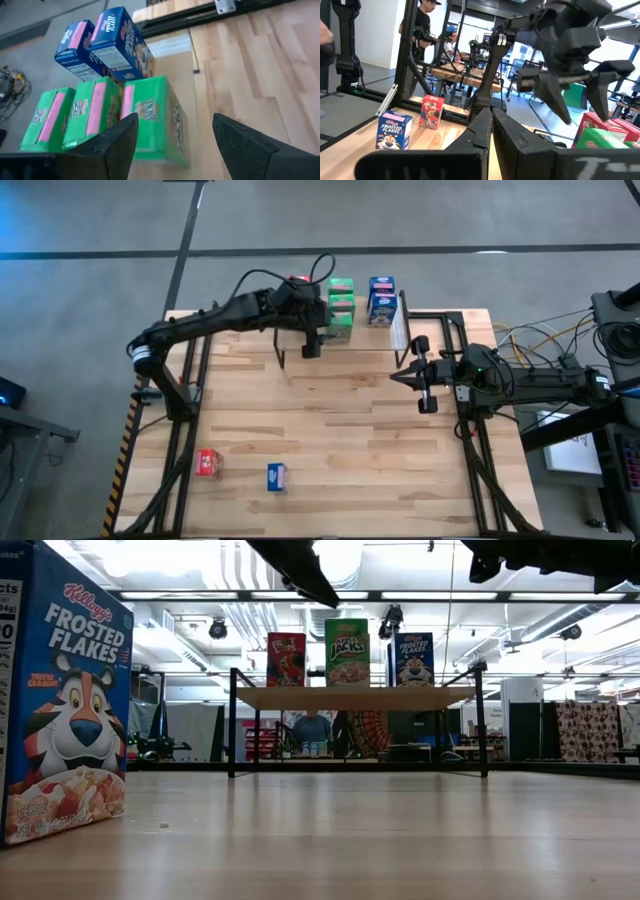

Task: Stack cereal on shelf
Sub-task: Put the green cereal box on the shelf

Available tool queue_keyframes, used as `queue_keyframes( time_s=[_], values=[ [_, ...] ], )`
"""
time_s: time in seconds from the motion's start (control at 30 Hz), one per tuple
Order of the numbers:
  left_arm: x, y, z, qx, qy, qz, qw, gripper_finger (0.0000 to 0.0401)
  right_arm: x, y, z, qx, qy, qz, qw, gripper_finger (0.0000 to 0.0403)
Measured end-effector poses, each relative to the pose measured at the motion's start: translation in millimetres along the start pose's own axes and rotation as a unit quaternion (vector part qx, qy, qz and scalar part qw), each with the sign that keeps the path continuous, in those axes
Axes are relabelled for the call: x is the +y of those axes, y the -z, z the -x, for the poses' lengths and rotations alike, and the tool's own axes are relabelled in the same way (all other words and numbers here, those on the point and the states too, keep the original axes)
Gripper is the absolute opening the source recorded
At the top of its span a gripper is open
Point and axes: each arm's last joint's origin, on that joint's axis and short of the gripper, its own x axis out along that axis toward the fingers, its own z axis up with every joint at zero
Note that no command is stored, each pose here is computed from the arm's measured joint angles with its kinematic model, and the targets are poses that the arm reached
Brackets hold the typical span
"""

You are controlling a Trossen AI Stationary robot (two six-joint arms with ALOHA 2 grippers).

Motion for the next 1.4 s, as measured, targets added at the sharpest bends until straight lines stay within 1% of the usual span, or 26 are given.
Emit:
queue_keyframes(
  time_s=[0.07, 0.17, 0.3, 0.4, 0.67, 0.83, 1.03, 1.23, 1.4],
  values=[
    [-0.1, -1.8, 6.6, 0.013, 0.007, 0.002, 1.000, 0.0237, 0.0, 0.0, 0.0, 0.000, 0.000, 0.000, 1.000, 0.0009],
    [-2.0, 1.9, 9.3, 0.039, 0.018, 0.005, 0.999, 0.0231, 0.0, 0.0, 0.0, 0.000, 0.000, 0.000, 1.000, 0.0009],
    [-1.9, 8.6, 9.0, 0.085, -0.016, 0.001, 0.996, 0.0214, 0.0, 0.0, 0.0, 0.000, 0.000, 0.000, 1.000, 0.0009],
    [-1.7, 12.9, 5.8, 0.109, -0.041, -0.002, 0.993, 0.0185, 0.0, 0.0, 0.0, 0.000, 0.000, 0.000, 1.000, 0.0009],
    [-4.4, 23.9, -17.9, 0.118, -0.041, -0.005, 0.992, 0.0088, 0.0, -0.1, 0.0, 0.000, 0.000, 0.005, 1.000, 0.0009],
    [-4.0, 24.5, -29.3, 0.112, -0.047, -0.004, 0.993, 0.0052, 0.0, -0.1, 0.0, -0.001, 0.000, 0.006, 1.000, 0.0009],
    [-5.0, 26.8, -35.4, 0.120, -0.045, 0.004, 0.992, 0.0040, 0.0, -0.1, 0.0, 0.000, 0.000, 0.006, 1.000, 0.0009],
    [-6.5, 25.1, -29.0, 0.118, -0.047, 0.030, 0.991, 0.0040, 0.0, -0.1, 0.0, -0.001, 0.000, 0.009, 1.000, 0.0009],
    [-12.3, 19.5, -26.2, 0.105, -0.044, 0.034, 0.993, 0.0040, -0.1, -0.3, 0.0, -0.001, 0.000, 0.010, 1.000, 0.0009]
  ],
)
